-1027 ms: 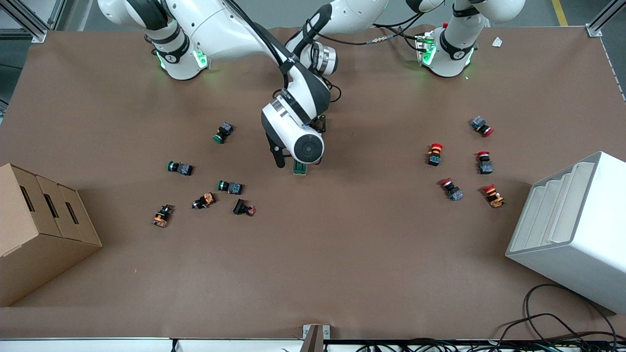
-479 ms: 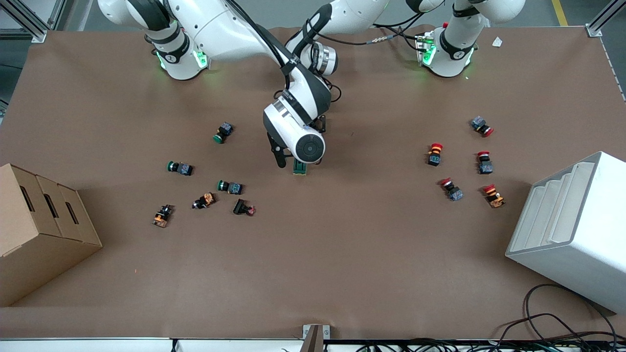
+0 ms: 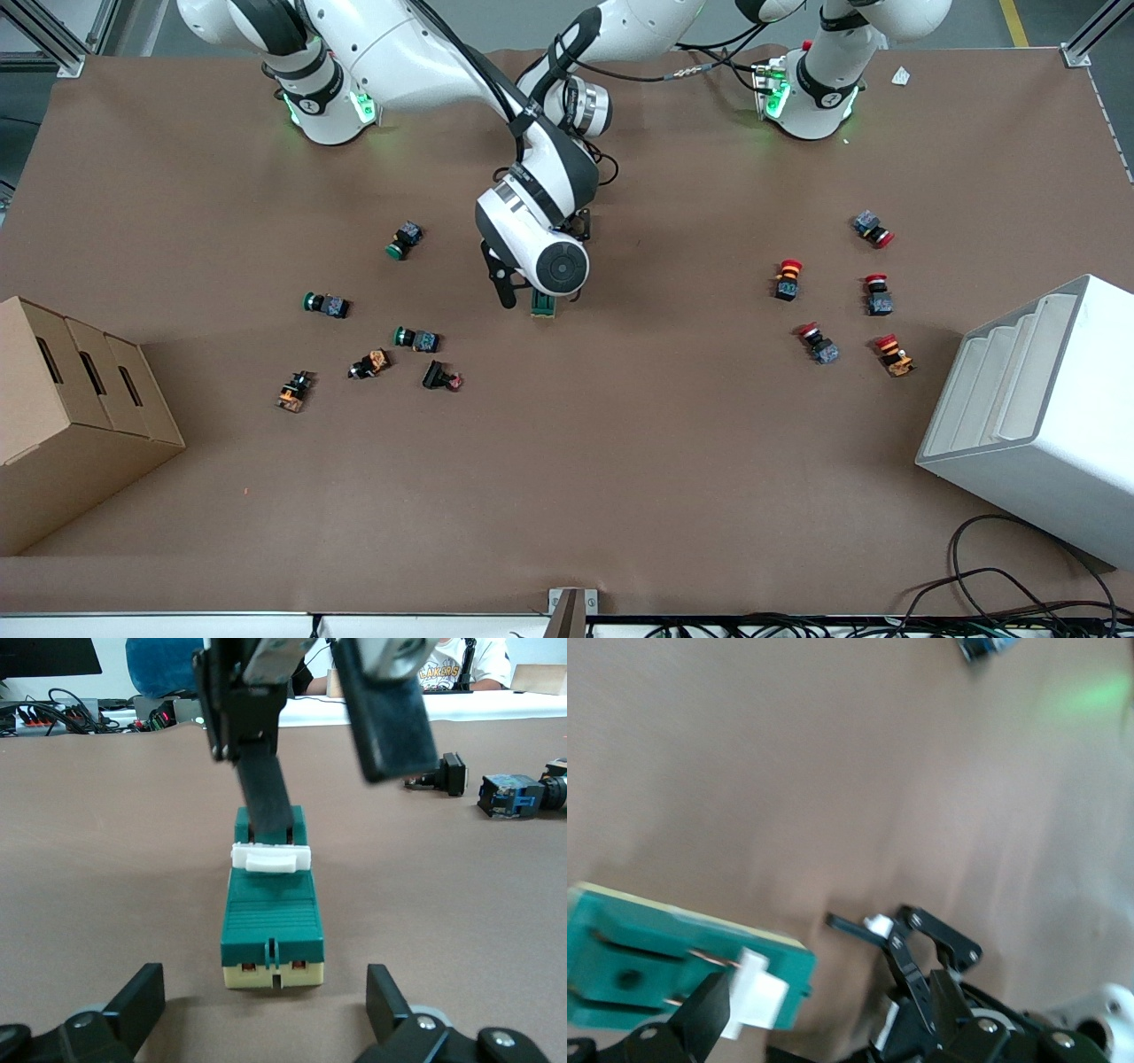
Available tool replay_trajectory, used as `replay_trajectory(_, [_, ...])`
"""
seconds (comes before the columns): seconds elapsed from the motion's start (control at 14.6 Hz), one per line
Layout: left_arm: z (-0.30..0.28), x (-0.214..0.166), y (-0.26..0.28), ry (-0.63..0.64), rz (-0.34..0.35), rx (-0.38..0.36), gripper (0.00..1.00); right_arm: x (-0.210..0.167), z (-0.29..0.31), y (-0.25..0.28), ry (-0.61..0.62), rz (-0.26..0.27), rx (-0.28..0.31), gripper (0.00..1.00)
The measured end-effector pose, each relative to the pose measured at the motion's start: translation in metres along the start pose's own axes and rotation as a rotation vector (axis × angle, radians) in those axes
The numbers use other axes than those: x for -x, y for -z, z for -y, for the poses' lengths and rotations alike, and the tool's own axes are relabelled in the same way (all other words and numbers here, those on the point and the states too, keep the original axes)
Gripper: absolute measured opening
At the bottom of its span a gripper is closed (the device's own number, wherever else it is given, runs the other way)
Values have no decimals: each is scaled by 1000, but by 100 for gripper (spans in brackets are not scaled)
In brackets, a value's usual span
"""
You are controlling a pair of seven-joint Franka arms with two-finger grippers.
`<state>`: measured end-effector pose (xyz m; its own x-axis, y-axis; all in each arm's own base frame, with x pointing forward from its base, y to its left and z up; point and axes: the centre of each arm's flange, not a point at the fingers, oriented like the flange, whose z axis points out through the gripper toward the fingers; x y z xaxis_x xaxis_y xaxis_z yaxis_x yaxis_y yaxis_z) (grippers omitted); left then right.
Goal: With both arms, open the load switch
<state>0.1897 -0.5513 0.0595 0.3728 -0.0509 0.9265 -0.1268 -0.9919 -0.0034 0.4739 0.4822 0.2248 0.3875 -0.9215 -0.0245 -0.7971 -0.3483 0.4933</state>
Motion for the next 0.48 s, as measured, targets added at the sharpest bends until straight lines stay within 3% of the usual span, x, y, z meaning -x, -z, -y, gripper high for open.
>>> replay_trajectory(0.21, [0,0,0,0,0,0,100,-53,9,46,58,36,-72,100])
replay_trajectory(0.48, [0,0,0,-1,0,0,100,-160,-8,133,129,112,-188,100])
